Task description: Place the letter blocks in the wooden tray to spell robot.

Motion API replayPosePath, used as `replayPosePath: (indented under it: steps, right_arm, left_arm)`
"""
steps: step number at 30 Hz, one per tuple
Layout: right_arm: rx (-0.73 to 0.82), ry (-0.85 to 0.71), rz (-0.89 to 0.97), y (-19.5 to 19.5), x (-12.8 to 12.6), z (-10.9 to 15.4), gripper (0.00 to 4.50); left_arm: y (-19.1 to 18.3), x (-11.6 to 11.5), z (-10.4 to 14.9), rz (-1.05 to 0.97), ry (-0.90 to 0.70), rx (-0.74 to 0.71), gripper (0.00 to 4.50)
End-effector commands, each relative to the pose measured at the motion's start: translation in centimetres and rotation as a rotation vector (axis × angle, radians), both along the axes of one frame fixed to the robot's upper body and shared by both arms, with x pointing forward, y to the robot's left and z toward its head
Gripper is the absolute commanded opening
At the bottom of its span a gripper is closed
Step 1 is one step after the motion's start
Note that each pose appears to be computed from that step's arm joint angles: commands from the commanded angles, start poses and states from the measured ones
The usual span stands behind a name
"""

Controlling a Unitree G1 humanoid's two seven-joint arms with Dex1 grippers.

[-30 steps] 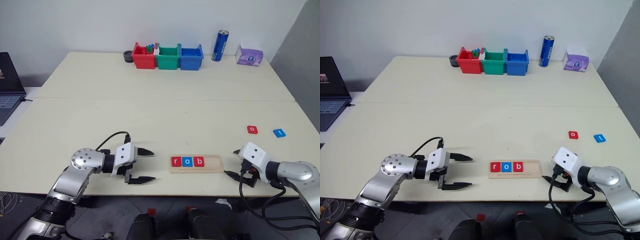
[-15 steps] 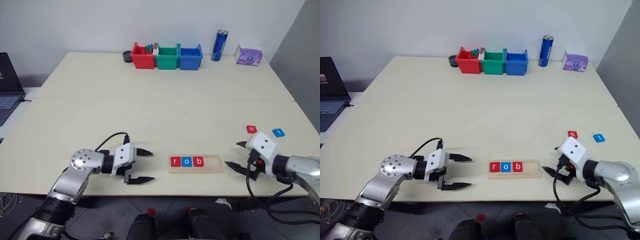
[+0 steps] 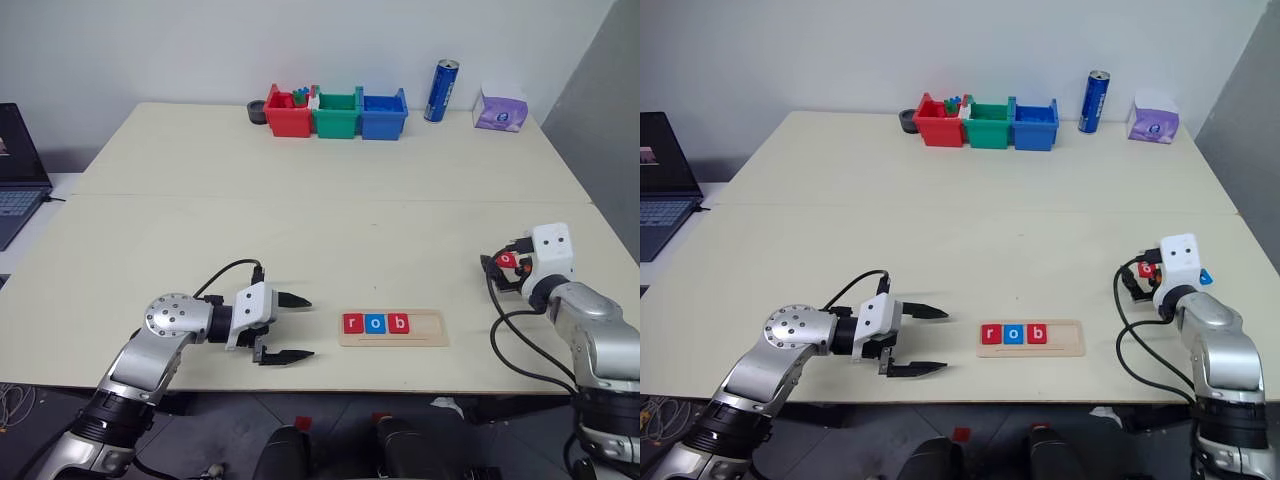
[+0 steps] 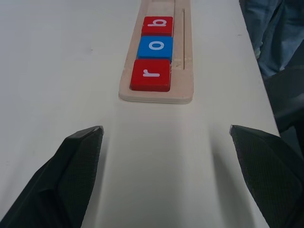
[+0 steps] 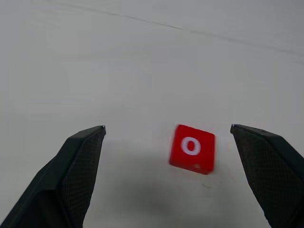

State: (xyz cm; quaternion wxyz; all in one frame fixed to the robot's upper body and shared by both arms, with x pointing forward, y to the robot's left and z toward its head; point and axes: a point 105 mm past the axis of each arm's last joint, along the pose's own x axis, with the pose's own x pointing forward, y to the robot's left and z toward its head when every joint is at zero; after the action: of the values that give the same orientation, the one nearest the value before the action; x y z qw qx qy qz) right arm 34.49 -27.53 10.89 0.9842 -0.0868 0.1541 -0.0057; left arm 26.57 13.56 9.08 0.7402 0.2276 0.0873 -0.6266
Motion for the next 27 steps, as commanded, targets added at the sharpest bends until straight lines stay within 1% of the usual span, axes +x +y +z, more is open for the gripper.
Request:
replayPosePath:
  steps: [1,7,8,10,11,13,15,17,21,24,27]
  right_arm:
    - [0.045,-0.024,-0.052,-0.8,0.9,0.0,4.48]
    - [0.113,0.024,-0.091,-1.3,1.2,-2.2,4.48]
    - [0.12,0.028,-0.098,-1.4,1.2,-2.4,4.32]
    - [0.127,0.038,-0.104,-1.5,1.2,-2.7,3.87]
    - [0.131,0.044,-0.108,-1.5,1.1,-2.9,3.58]
    - [0.134,0.055,-0.117,-1.6,0.9,-3.1,2.82]
    - [0.144,0.058,-0.124,-1.6,0.7,-3.2,2.16]
    - [0.151,0.05,-0.126,-1.6,0.5,-2.9,1.46]
    - [0.135,0.032,-0.116,-1.3,-0.9,-1.9,1.44]
    - [0.153,0.005,-0.146,-0.4,-3.3,-1.4,1.44]
    - [0.187,0.022,-0.182,1.4,-6.3,-2.2,1.44]
  left_arm:
    - [-0.6,-0.2,1.0,-0.026,-0.035,-0.014,4.5]
    - [-0.5,-0.2,0.9,-0.021,-0.031,-0.011,4.5]
    - [-0.5,-0.3,0.9,-0.02,-0.03,-0.01,4.5]
    - [-0.3,-0.3,0.8,-0.017,-0.028,-0.009,4.5]
    - [-0.3,-0.3,0.7,-0.016,-0.026,-0.008,4.5]
    - [-0.1,-0.3,0.6,-0.015,-0.024,-0.006,4.5]
    - [-0.1,-0.4,0.5,-0.014,-0.022,-0.005,4.5]
    - [0.0,-0.5,0.4,-0.016,-0.02,-0.005,4.5]
    - [-0.2,-0.5,0.4,-0.014,-0.019,-0.015,4.5]
    - [-0.1,-0.4,0.4,-0.008,-0.016,-0.018,4.5]
    - [-0.1,-0.4,0.5,-0.009,-0.018,-0.023,4.5]
